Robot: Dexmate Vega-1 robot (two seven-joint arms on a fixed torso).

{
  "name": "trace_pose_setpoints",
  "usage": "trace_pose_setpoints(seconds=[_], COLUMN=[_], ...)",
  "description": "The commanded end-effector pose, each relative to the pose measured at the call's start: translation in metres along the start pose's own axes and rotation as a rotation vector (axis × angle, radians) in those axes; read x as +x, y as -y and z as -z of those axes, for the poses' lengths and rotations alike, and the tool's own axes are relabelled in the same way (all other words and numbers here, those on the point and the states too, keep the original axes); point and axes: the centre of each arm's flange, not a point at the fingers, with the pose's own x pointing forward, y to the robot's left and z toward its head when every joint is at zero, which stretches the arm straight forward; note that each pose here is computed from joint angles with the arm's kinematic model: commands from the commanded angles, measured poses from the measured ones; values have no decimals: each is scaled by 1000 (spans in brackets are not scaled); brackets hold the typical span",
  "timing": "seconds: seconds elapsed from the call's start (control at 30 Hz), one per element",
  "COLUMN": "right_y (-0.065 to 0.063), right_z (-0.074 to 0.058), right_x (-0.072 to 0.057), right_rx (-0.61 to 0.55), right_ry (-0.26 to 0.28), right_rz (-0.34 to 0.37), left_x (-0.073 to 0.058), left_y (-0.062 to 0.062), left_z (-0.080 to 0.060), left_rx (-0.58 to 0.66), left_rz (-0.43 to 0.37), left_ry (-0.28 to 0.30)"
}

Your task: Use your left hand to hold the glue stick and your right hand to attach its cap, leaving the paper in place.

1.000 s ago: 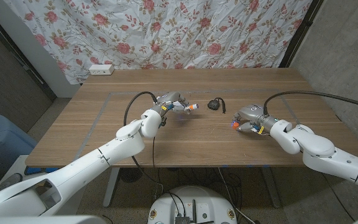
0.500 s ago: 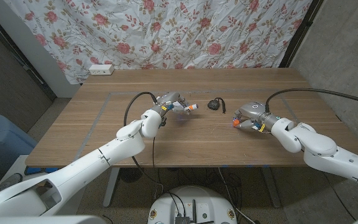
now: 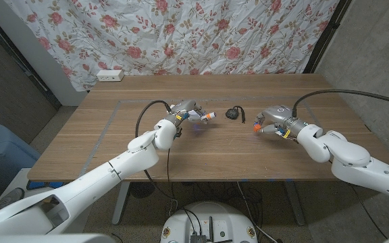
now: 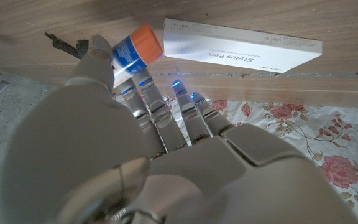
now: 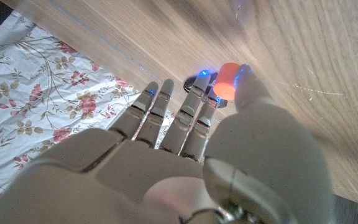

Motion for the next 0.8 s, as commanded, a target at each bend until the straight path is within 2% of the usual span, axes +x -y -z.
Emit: trace_pose_setpoints(seconds=[0.03, 0.4, 0.57, 0.8], right_y=[18, 30, 35, 37], right_z=[5, 7, 9, 14], right_x=[-3, -4, -3, -3], right_rx=[68, 121, 178, 300], right_ry=[-21, -29, -37, -76], right_rz=[57, 104, 113, 136], left_x=[0, 1, 2, 4], left_y=[1, 4, 4, 4], left_z=[-2, -3, -2, 1], left_rx=[-21, -59, -75, -129], left_rz=[-8, -5, -1, 15], left_ry=[17, 17, 23, 30])
